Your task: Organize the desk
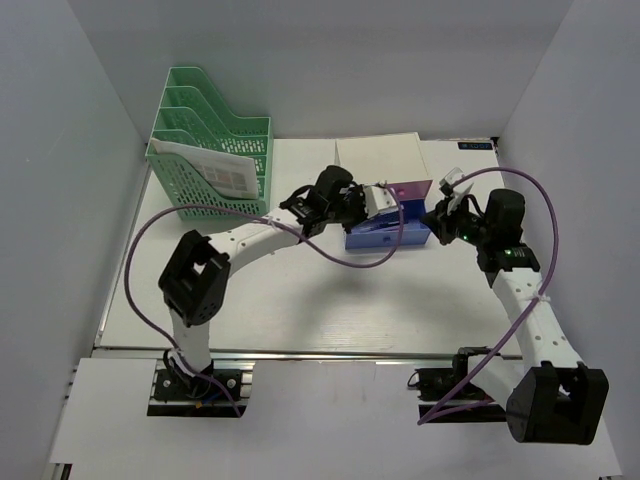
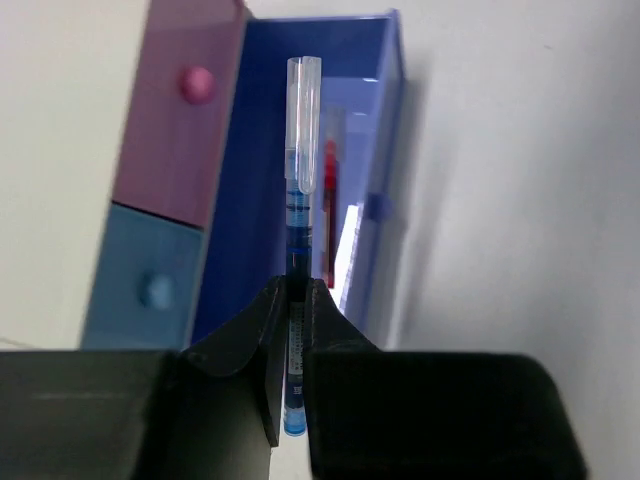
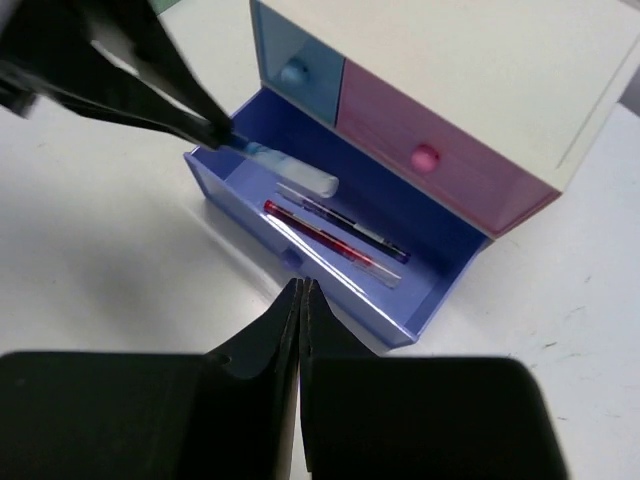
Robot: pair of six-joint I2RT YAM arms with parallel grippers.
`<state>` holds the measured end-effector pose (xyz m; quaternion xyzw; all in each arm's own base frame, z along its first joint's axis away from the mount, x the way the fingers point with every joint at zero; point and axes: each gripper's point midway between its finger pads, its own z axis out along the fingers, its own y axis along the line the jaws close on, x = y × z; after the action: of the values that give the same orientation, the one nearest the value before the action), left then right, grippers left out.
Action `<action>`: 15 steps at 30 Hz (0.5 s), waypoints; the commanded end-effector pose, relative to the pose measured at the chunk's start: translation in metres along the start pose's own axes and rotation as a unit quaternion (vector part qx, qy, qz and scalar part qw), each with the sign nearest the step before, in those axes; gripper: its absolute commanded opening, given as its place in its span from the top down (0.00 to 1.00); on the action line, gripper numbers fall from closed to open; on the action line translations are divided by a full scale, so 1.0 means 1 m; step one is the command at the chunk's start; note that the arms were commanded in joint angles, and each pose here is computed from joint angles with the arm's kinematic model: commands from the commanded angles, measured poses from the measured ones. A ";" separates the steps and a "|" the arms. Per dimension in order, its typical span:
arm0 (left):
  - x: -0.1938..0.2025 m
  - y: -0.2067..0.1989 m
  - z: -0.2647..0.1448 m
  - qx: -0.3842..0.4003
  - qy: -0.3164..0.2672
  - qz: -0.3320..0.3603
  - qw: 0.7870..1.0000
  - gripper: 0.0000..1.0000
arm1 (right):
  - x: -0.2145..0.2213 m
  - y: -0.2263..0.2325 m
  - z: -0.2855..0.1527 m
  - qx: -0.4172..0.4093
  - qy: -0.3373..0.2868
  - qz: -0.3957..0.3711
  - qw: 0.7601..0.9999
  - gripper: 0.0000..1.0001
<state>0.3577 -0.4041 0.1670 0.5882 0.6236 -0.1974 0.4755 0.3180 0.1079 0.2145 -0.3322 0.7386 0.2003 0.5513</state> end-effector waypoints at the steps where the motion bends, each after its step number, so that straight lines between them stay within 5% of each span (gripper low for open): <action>1: 0.004 0.027 0.023 -0.037 0.016 0.010 0.999 1.00 | -0.019 -0.011 -0.003 0.032 -0.032 -0.025 0.999 1.00; 6: 0.007 0.044 0.044 -0.065 0.019 0.014 0.998 0.86 | -0.017 -0.010 -0.003 0.028 -0.030 -0.025 0.999 0.99; 8: 0.005 0.047 0.045 -0.072 0.015 0.009 0.997 0.68 | -0.016 -0.010 -0.002 0.027 -0.029 -0.027 0.999 0.84; 10: -0.003 0.048 0.040 -0.075 0.006 0.000 0.997 0.63 | -0.015 -0.008 -0.002 0.022 -0.029 -0.027 0.999 0.70; 15: -0.042 0.053 0.014 -0.089 -0.051 -0.014 0.995 0.54 | -0.011 0.004 0.001 -0.019 -0.031 -0.043 0.998 0.65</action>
<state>0.4072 -0.4239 0.1206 0.5616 0.6608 -0.1530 0.4739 0.3217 0.1075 0.2257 -0.3407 0.7213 0.1879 0.5730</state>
